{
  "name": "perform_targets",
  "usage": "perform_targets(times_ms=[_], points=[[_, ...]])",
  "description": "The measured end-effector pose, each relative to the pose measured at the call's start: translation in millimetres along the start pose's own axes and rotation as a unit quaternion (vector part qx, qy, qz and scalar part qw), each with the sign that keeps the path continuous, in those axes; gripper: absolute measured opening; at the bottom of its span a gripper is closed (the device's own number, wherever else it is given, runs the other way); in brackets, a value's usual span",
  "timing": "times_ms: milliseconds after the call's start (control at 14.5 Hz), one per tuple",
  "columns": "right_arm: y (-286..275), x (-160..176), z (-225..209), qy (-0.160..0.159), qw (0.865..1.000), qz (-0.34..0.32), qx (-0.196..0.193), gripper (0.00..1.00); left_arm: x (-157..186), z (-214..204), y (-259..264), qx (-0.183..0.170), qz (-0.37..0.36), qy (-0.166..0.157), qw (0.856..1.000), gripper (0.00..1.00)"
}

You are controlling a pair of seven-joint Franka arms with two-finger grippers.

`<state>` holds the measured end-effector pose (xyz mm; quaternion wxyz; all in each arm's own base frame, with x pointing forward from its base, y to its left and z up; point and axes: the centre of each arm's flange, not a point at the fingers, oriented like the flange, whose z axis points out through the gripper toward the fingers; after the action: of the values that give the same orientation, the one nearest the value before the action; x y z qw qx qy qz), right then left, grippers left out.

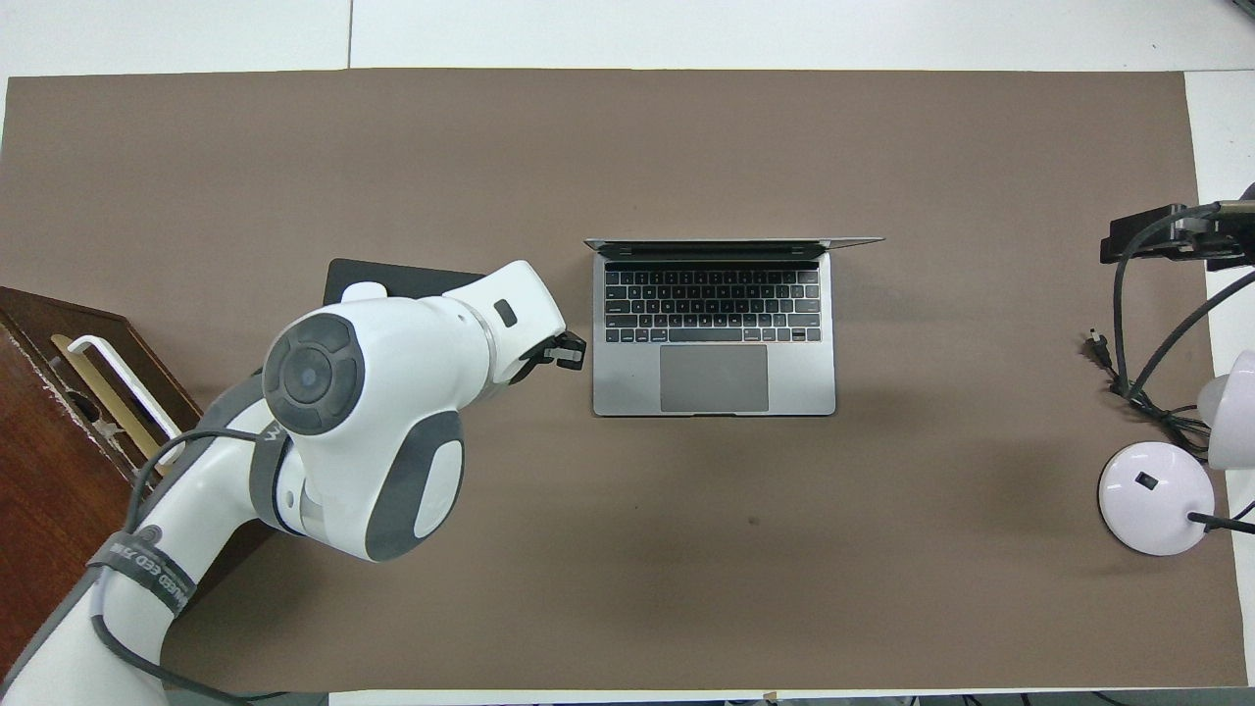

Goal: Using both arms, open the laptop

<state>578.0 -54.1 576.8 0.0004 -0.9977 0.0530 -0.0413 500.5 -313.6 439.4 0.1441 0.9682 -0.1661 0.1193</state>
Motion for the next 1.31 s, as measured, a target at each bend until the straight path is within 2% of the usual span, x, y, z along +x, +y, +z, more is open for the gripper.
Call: perform_targets(times_ms=[415,760,1106,1175,1314], points=[[-1.0,-1.8,-0.9,0.000,1.000,-0.001,0.000,1.00,15.0,-31.5,-18.0,0.023,0.046,-0.066,0.996,0.01],[-1.5,-2.2,-0.6,0.000,1.000,-0.001,-0.001,1.00,20.8,-59.9,-47.2,0.044,0.090,-0.126,0.987,0.01],[-2.0,-2.3,-1.0,0.000,1.000,-0.002,-0.001,1.00,17.8,-92.9,-84.2,0.053,0.097,-0.147,0.983,0.01],[-2.4,-2.4,-1.0,0.000,1.000,-0.002,-0.001,1.00,16.4,-102.1,-93.0,0.055,0.093,-0.147,0.983,0.07],[-2.7,-2.4,-1.1,0.000,1.000,-0.002,0.000,1.00,14.6,-120.6,-110.0,0.058,0.081,-0.140,0.985,0.29]])
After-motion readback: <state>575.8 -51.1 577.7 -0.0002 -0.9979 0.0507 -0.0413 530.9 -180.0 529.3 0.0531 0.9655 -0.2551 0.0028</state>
